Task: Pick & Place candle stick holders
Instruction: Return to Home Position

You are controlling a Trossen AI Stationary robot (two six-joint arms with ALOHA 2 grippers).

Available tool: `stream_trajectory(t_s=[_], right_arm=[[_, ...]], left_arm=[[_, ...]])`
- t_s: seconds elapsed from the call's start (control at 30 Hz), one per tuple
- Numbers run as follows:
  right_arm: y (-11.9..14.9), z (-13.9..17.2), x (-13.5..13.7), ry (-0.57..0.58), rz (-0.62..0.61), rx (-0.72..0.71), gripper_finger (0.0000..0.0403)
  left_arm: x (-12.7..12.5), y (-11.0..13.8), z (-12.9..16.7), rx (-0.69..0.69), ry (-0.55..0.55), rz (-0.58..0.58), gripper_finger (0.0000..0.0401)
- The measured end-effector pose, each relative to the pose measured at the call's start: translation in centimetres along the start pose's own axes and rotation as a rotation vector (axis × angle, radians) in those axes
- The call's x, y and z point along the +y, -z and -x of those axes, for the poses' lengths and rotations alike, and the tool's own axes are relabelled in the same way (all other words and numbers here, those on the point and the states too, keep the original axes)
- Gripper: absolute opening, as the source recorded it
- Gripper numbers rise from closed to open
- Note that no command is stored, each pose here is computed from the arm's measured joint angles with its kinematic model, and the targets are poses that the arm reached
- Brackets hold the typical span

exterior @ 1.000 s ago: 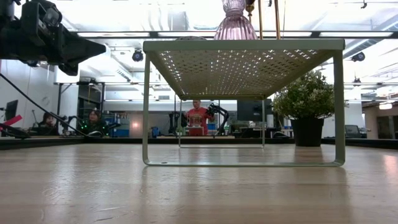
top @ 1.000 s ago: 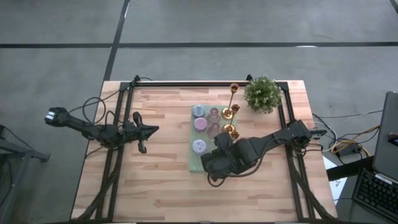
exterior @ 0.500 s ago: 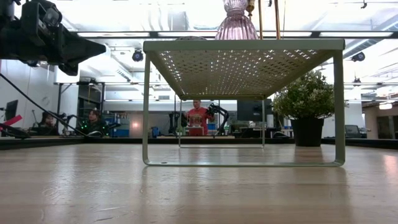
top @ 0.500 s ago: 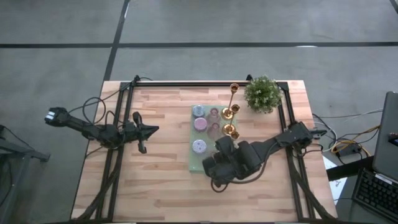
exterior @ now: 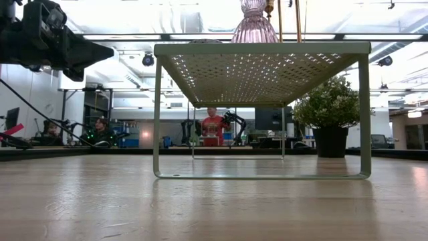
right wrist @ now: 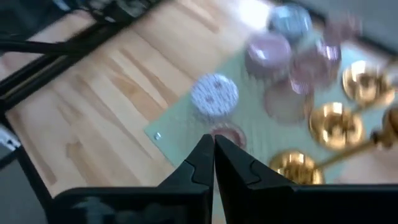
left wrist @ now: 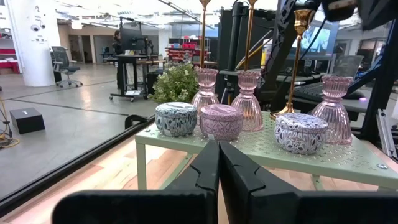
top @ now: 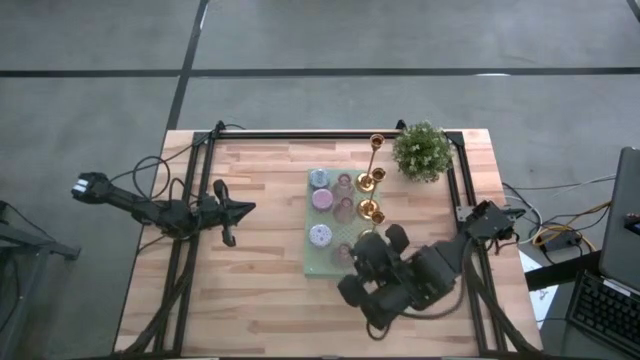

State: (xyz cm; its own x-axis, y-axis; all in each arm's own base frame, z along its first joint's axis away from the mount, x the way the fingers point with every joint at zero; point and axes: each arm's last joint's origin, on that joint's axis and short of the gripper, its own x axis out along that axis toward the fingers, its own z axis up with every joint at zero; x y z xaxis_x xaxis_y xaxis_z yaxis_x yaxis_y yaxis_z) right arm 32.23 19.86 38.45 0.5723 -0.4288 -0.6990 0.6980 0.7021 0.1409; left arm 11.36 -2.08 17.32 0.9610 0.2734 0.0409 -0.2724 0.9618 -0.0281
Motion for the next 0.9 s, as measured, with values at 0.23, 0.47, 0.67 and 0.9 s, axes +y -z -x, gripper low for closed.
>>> stream_trajectory(t_s=[0.23,0.47,0.67,0.9], right_arm=[[3.3,2.3,2.2,-0.103,0.301,-0.184,0.0008],[7.8,2.9,4.9,-0.285,0.509,-0.219,0.0008],[10.5,0.9,7.9,-0.632,0.679,-0.233,0.0008],[11.0,-3.4,8.6,-1.026,0.834,-0.295,0.0008]], left_arm=[[0.0,0.0,0.0,0.000,0.000,0.000,0.0014],[0.0,0.0,0.0,0.000,0.000,0.000,0.0014],[0.0,0.0,0.0,0.002,0.000,-0.002,0.0014],[0.0,0.1,0.0,0.005,0.000,-0.003,0.0014]])
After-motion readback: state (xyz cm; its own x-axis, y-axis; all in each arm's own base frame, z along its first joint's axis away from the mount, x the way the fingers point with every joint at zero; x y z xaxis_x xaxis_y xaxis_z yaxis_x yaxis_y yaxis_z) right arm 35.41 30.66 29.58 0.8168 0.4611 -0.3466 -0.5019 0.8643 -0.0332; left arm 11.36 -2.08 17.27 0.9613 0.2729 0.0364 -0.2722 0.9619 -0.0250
